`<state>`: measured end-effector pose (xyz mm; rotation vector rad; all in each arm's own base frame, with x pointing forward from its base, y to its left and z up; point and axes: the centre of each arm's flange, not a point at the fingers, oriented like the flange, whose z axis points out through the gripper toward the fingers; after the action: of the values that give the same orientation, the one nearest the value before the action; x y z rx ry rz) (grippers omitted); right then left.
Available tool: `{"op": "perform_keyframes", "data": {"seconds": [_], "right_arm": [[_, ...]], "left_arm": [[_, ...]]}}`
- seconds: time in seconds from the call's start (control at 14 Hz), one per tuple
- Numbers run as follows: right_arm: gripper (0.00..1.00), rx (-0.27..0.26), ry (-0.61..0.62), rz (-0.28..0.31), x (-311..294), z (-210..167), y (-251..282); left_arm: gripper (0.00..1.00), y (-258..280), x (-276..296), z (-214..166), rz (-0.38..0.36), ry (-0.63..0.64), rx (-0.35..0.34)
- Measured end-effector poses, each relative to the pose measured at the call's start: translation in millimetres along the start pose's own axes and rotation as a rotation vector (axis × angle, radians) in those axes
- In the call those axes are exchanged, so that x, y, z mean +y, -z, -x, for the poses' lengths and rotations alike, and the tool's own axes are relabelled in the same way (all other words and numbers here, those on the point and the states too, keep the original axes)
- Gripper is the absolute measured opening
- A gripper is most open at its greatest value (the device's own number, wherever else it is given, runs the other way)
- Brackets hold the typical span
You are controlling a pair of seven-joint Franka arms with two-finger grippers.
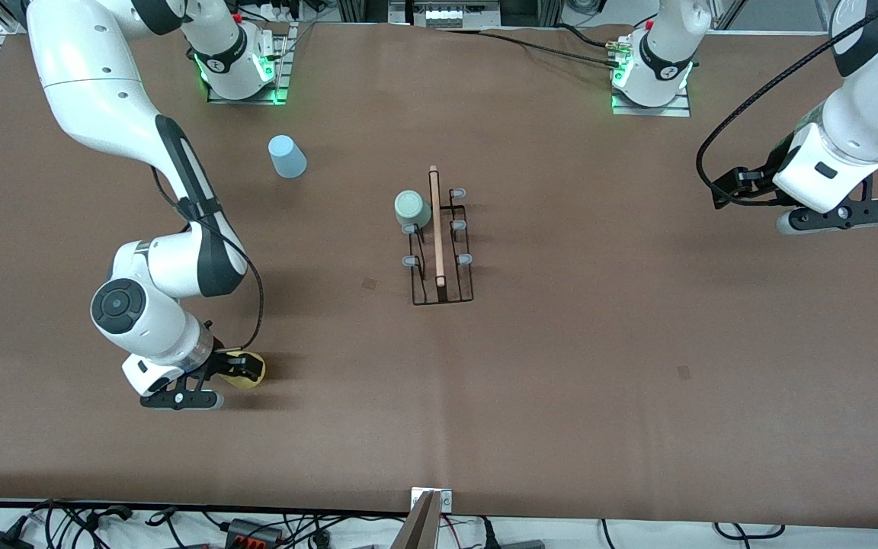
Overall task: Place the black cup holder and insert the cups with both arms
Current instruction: 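Lift the yellow cup with the right gripper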
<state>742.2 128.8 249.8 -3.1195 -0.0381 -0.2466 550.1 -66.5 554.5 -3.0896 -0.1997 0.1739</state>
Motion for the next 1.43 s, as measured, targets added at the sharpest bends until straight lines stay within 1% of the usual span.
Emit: {"op": "perform_keyframes", "data": {"seconds": [0.21,1.07,1.14,1.21,1.29,1.36,1.43], "right_arm": [[1.00,-0.008,0.023,0.002,9.8,3.2,-13.5],[1.00,-0.023,0.062,0.000,5.6,8.5,-19.8],[0.94,-0.023,0.064,0.000,5.7,8.5,-19.8],[0.94,-0.023,0.067,0.000,5.6,8.6,-19.8],[0.89,-0.023,0.069,0.000,5.6,8.7,-19.9],[0.76,-0.023,0.071,0.000,5.4,8.7,-19.9],[0.66,-0.020,0.079,-0.001,4.3,8.1,-18.1]], "left_arm": [[1.00,0.1,0.0,0.1,0.000,0.000,0.000],[1.00,9.1,-1.0,3.0,0.003,0.000,0.011],[1.00,11.0,-1.0,3.0,0.004,0.000,0.015],[1.00,12.6,-1.1,3.0,0.004,0.000,0.018],[1.00,13.7,-1.2,3.0,0.005,0.000,0.020],[1.00,14.4,-1.4,3.0,0.005,0.000,0.021],[1.00,14.9,-1.4,3.0,0.005,0.000,0.022]]}}
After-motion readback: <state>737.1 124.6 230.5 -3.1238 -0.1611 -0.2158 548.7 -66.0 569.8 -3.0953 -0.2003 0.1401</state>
